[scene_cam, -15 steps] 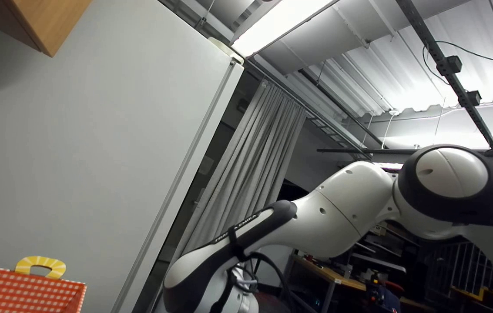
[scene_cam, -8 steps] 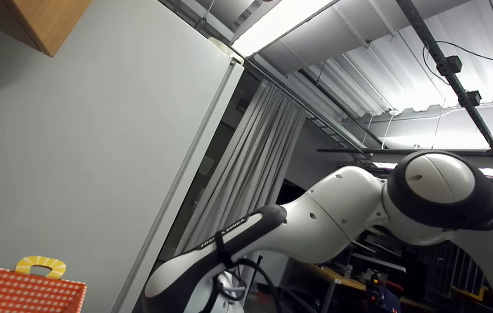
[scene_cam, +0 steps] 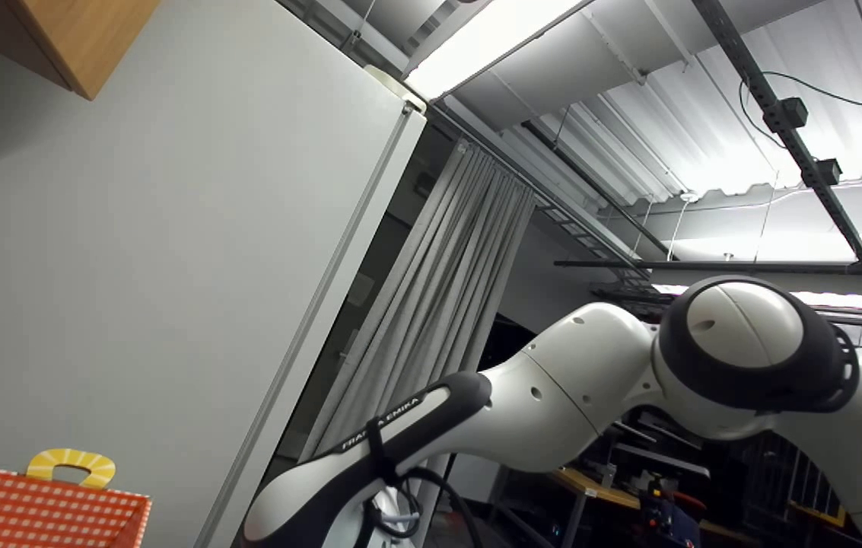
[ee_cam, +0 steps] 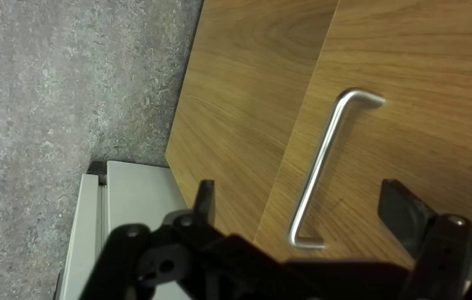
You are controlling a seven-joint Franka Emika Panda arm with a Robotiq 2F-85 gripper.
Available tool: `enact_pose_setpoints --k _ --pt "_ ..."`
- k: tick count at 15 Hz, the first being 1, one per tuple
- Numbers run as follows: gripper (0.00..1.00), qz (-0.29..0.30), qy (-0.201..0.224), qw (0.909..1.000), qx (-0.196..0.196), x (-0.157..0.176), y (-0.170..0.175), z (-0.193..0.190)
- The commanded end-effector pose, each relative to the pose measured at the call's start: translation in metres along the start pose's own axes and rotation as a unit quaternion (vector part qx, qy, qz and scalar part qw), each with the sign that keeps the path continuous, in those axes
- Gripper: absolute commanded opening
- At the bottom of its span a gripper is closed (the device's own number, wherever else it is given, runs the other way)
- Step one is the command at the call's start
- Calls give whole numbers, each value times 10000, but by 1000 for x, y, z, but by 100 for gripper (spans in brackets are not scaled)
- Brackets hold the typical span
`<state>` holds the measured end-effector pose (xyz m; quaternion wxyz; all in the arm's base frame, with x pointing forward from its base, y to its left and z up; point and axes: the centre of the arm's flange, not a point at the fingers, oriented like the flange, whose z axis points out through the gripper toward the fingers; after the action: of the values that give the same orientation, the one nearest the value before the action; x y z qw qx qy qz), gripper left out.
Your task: Open the drawer on the far right
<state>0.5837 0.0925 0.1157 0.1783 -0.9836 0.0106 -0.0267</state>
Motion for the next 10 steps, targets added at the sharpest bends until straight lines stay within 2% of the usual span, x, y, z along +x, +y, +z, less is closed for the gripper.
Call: enact_pose_setpoints --k 1,10 --pt "100 70 66 9999 -90 12 11 10" --pt "100 230 45 9997 -68 20 29 23"
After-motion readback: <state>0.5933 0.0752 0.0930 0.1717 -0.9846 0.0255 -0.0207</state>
